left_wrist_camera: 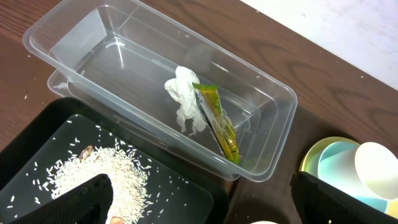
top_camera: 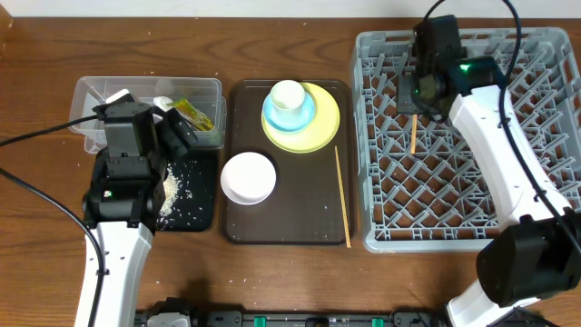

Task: Sort waste into correct bins and load items into the dishwasher rack
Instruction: 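Carry the chopstick into the dish rack and stand it upright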

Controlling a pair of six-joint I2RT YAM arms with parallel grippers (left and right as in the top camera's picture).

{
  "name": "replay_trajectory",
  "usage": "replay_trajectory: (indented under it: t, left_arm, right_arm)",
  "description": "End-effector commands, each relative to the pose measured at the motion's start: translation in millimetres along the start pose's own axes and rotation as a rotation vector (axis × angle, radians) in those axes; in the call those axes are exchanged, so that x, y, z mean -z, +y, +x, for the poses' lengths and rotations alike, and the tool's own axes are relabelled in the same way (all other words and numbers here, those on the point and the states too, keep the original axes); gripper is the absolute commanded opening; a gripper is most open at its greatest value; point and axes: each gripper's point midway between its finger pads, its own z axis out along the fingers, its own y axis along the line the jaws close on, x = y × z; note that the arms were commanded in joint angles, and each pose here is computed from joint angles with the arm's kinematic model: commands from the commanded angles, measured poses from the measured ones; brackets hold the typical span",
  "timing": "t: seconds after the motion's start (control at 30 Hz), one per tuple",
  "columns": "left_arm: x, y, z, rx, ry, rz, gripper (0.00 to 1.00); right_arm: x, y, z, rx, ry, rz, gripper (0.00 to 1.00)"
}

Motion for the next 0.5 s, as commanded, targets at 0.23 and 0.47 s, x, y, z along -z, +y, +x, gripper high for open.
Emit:
replay_trajectory:
  t: [0.23,0.47]
  left_arm:
    - [2,0,-6,-0.009,-0.015,-0.005,0.94]
    - [2,0,-6,-0.009,-0.015,-0.005,0.94]
  right_arm:
    - [-41,0,12,0.068,0.075,0.013,0.01]
    - [-57,12,20,0.069,0.121,-0.041,0.01]
